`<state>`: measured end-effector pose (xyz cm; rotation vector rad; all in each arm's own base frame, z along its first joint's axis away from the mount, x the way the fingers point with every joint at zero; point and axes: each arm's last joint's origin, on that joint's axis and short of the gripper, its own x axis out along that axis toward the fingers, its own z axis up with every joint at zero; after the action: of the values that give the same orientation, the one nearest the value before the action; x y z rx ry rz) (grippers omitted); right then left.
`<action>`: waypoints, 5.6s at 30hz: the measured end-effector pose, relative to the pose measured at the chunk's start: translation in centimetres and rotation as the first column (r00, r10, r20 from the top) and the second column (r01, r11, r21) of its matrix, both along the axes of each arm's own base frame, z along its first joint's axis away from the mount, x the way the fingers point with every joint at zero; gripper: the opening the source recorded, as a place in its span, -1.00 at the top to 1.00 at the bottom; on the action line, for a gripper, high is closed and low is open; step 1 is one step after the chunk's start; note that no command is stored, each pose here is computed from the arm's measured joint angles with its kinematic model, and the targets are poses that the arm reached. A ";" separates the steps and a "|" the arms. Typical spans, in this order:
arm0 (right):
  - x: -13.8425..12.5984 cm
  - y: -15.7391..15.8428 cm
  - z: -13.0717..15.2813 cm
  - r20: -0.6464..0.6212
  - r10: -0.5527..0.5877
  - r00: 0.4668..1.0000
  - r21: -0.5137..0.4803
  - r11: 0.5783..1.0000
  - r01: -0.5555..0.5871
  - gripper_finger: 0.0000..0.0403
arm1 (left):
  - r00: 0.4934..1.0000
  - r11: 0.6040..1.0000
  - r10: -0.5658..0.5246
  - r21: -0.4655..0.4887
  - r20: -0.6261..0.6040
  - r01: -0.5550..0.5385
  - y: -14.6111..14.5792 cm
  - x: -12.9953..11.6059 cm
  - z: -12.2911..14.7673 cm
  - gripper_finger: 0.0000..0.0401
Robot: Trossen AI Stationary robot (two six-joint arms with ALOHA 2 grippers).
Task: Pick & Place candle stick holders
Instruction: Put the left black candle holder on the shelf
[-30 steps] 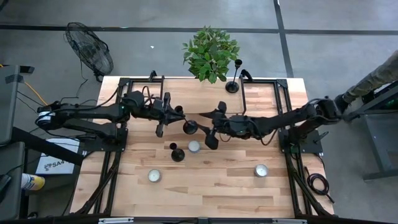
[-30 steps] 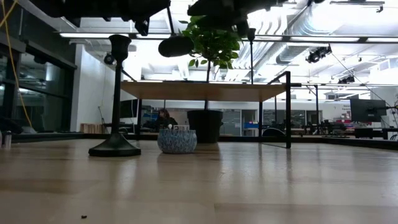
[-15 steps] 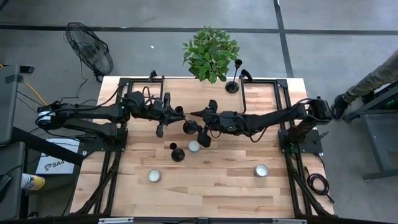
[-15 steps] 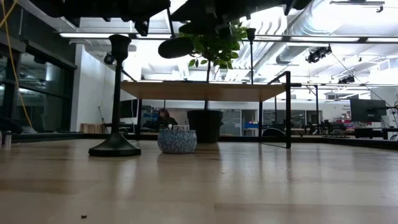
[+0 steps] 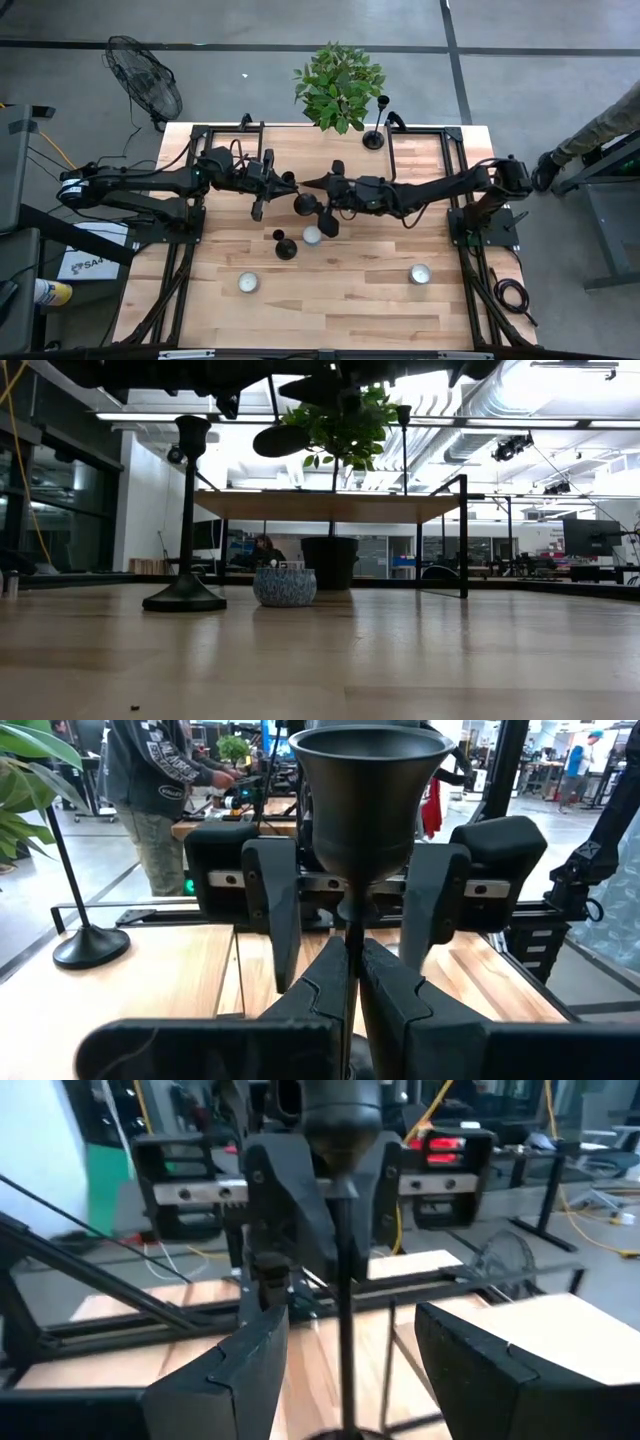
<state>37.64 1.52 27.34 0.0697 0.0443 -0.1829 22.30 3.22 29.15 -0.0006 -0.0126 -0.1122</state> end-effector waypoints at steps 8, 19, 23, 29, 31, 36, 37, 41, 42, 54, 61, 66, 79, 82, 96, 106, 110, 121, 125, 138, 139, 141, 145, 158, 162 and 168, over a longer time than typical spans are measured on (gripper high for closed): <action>1.0 -0.6 -1.5 0.008 0.014 1.000 -0.001 1.000 -0.014 -0.06 | 1.000 1.000 -0.001 0.005 -0.012 0.001 0.0 0.1 -0.2 0.95; 1.0 -0.5 -1.4 0.017 0.037 0.999 -0.012 0.999 -0.037 0.22 | 1.000 1.000 -0.003 0.003 -0.026 0.003 0.1 0.4 -0.5 0.95; 1.0 -0.5 -1.4 0.013 0.037 0.999 -0.012 0.999 -0.037 0.37 | 1.000 1.000 -0.003 0.003 -0.025 0.003 0.1 0.4 -0.5 0.95; 1.0 -0.5 -1.4 0.012 0.038 0.999 -0.014 0.999 -0.038 0.57 | 1.000 1.000 -0.004 0.002 -0.026 0.004 0.1 0.4 -0.5 0.95; 1.0 -0.5 -1.4 0.012 0.037 0.999 -0.015 0.999 -0.037 0.63 | 1.000 1.000 -0.004 0.002 -0.026 0.004 0.1 0.4 -0.5 0.95; 1.0 -0.5 -1.4 0.011 0.037 0.999 -0.015 0.999 -0.037 0.85 | 1.000 1.000 -0.006 0.002 -0.029 0.006 0.1 0.4 -0.5 0.95; 1.0 -0.5 -1.4 0.011 0.038 0.999 -0.016 0.999 -0.038 0.90 | 0.999 1.000 -0.005 0.001 -0.031 0.005 0.1 0.4 -0.5 0.95; 1.0 -0.5 -1.4 0.008 0.045 0.999 -0.026 0.999 -0.044 0.94 | 0.999 1.000 -0.006 0.000 -0.033 0.006 0.1 0.4 -0.5 0.95; 1.0 -0.5 -1.4 0.009 0.045 0.999 -0.023 0.999 -0.045 0.93 | 0.999 1.000 -0.006 0.000 -0.033 0.006 0.1 0.4 -0.5 0.95; 1.0 -0.6 -1.4 0.011 0.025 1.000 -0.008 1.000 -0.025 0.98 | 0.999 1.000 -0.005 -0.002 -0.033 0.005 0.1 0.4 -0.5 0.95; 1.0 -0.6 -1.4 0.013 0.013 1.000 -0.005 1.000 -0.013 0.98 | 0.999 1.000 0.002 0.022 -0.037 -0.001 0.1 0.4 -0.6 0.75; 1.0 -0.6 -1.4 0.013 0.007 1.000 -0.005 1.000 -0.007 0.98 | 0.999 1.000 0.002 0.021 -0.042 -0.001 0.1 0.4 -0.6 0.45; 0.9 -0.9 -1.4 0.010 -0.091 0.996 -0.029 0.995 0.091 0.98 | 0.993 0.995 0.103 0.023 -0.063 -0.102 0.4 0.4 -0.8 0.18; 0.9 -0.9 -1.4 0.009 -0.139 0.990 -0.036 0.990 0.139 0.98 | 0.988 0.991 0.130 0.023 -0.078 -0.129 0.5 0.3 -1.0 0.18; -0.2 0.8 -0.8 -0.015 -0.402 0.915 -0.134 0.908 0.397 0.98 | 0.968 0.978 0.206 0.052 -0.141 -0.201 0.5 -0.6 -1.1 0.18; -2.5 1.8 0.8 -0.091 -0.533 0.841 -0.202 0.837 0.508 0.98 | 0.952 0.970 0.244 0.060 -0.186 -0.237 0.4 -1.7 -1.0 0.18; -3.1 1.9 1.1 -0.107 -0.558 0.823 -0.211 0.821 0.530 0.98 | 0.941 0.962 0.272 0.068 -0.202 -0.264 0.4 -2.6 -0.8 0.18; -4.7 0.9 -0.7 -0.095 -0.609 0.787 -0.170 0.789 0.590 0.98 | 0.903 0.932 0.363 0.092 -0.231 -0.351 0.1 -5.6 -0.1 0.18; -6.7 0.5 -1.4 -0.019 -0.621 0.784 -0.109 0.781 0.615 0.98 | 0.909 0.933 0.360 0.069 -0.211 -0.354 -0.1 -6.4 0.0 0.18; -10.1 -1.4 -2.6 0.049 -0.637 0.770 -0.043 0.768 0.639 0.98 | 0.926 0.935 0.353 0.034 -0.134 -0.352 -0.2 -6.8 -1.9 0.18; -10.0 -1.7 -2.6 0.049 -0.636 0.770 -0.043 0.769 0.638 0.98 | 0.927 0.936 0.351 0.033 -0.132 -0.349 -0.2 -6.8 -1.9 0.18; -10.0 -2.3 -2.6 0.046 -0.649 0.759 -0.048 0.758 0.651 0.98 | 0.932 0.941 0.337 0.032 -0.134 -0.336 -0.2 -6.8 -1.9 0.18; -10.1 -3.1 -2.6 0.047 -0.678 0.733 -0.049 0.732 0.680 0.98 | 0.933 0.944 0.330 0.032 -0.142 -0.329 -0.2 -6.8 -1.9 0.18; -10.3 -4.8 -2.7 0.044 -0.745 0.665 -0.057 0.663 0.747 0.98 | 0.933 0.944 0.331 0.036 -0.142 -0.329 -0.2 -6.8 -2.0 0.18; -10.3 -5.2 -2.7 0.044 -0.754 0.655 -0.053 0.653 0.755 0.98 | 0.933 0.944 0.330 0.036 -0.143 -0.329 -0.2 -6.8 -2.0 0.18; -10.4 -5.6 -2.7 0.042 -0.760 0.648 -0.053 0.646 0.762 0.98 | 0.933 0.944 0.330 0.036 -0.143 -0.329 -0.2 -6.8 -2.0 0.18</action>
<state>27.27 -4.12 24.65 0.0182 -0.0117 -1.0487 15.54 3.00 27.18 0.0046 0.1352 0.2250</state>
